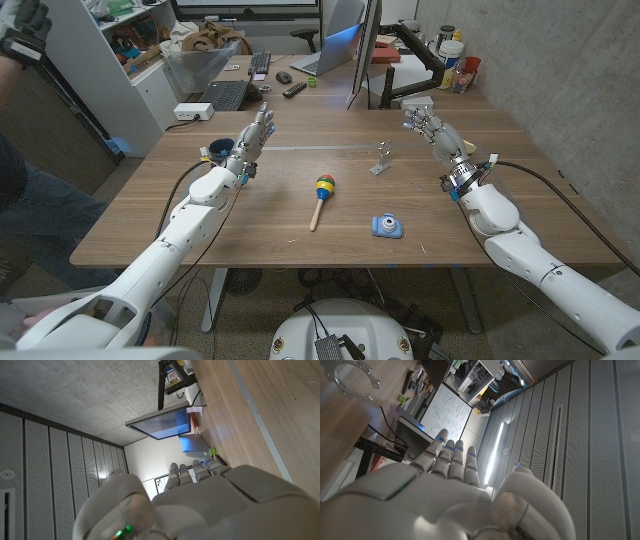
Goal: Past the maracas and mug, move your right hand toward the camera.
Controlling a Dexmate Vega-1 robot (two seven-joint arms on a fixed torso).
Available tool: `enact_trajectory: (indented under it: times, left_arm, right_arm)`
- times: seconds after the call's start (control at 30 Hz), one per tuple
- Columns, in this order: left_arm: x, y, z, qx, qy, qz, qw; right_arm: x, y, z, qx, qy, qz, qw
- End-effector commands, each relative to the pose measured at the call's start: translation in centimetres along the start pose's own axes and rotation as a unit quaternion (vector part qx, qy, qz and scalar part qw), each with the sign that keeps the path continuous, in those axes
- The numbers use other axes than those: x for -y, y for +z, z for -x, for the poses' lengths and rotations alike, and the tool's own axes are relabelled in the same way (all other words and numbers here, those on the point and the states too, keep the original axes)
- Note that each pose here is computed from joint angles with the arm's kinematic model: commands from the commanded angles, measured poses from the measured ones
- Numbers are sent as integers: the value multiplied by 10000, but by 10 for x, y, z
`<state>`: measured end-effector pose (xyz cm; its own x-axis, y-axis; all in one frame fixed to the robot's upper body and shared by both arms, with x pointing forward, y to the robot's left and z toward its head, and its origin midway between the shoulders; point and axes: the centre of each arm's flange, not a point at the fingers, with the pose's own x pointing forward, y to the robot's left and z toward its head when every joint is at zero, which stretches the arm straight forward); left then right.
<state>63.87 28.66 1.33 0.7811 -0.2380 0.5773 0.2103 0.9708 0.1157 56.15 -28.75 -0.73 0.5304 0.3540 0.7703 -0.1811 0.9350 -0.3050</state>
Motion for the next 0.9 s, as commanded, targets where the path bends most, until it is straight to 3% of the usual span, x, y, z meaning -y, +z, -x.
enact_trajectory:
  times: [0.03,0.5,0.9]
  left_arm:
    - [-1,4,4,0,2,-94,10000]
    - [0,7,2,-67,-47,-194,9998]
    - [-2,10,4,-20,-41,-242,9997]
  right_arm:
    - [5,4,7,72,-5,171,9998]
    - [4,10,11,270,-17,232,9994]
    - [6,15,20,283,36,511,9983]
